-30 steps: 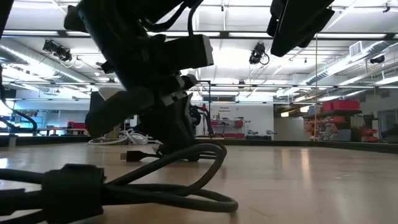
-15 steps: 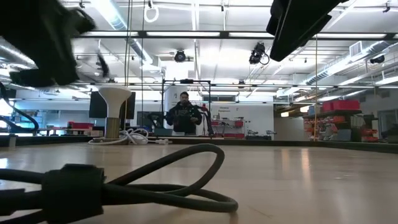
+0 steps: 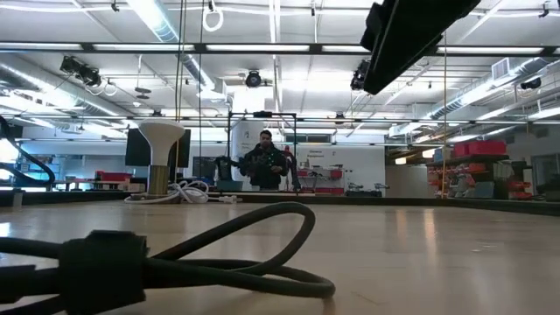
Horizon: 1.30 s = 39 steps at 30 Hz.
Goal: Pick & Place USB Port
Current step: Put the black charger cable into the green bin
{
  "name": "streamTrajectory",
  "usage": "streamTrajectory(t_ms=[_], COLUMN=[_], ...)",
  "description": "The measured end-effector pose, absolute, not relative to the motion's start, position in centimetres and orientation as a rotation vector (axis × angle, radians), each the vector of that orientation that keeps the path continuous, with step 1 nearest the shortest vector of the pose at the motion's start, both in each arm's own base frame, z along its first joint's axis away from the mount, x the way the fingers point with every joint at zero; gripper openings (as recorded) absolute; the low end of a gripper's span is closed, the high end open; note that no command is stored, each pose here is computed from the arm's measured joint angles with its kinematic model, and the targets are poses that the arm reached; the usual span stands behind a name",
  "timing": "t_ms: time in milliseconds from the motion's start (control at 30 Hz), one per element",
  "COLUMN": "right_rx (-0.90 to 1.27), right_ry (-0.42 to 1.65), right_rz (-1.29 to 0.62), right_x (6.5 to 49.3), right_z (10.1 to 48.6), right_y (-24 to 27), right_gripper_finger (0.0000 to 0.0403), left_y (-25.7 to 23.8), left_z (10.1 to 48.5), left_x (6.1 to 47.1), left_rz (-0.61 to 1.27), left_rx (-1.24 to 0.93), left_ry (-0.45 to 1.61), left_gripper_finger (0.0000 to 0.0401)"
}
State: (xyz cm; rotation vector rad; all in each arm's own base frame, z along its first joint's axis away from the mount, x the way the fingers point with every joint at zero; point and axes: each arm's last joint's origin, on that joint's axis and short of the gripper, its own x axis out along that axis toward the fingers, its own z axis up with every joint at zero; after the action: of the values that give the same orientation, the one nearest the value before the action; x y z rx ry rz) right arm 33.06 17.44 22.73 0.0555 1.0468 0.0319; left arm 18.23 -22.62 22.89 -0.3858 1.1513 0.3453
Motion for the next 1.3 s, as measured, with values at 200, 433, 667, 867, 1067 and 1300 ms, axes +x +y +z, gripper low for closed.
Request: streamTrajectory(t_ms=[200,433,667,867,1067,1300], right_rx=[0.059,0.070,0.043,0.044,0.051,0.054], right_ry=[1.046,1.046,1.045,1.044,1.045,1.045], right_rz=[0.012,-0.006,0.010,0.009,0.005,0.004], right_x=[33.6,33.9,33.9,33.9,33.9,33.9], right_z=[22.7,22.7,22.7,22.7,22.7,22.7], right_y=[16.5,15.8,15.8,15.8,15.8,15.8], right_gripper_finger=[0.0111,0.0111,0.0111,0.0111,0.0111,0.0111], left_y=[-24.0,-24.6,-24.1,-24.4,-25.5,-25.7], left_z=[22.8,22.7,22.6,22.5,21.3,20.7], left_x=[16.2,13.8,12.4,12.6,12.9,12.9], left_rz=[0.373,0.480,0.642,0.638,0.609,0.620], left_rx=[-0.502,-0.563,-0.584,-0.625,-0.615,-0.591], left_ry=[1.223,1.246,1.256,1.255,1.299,1.308], left_gripper_finger=[0.0025,0.0025,0.0025,0.0025,0.0025,0.0027])
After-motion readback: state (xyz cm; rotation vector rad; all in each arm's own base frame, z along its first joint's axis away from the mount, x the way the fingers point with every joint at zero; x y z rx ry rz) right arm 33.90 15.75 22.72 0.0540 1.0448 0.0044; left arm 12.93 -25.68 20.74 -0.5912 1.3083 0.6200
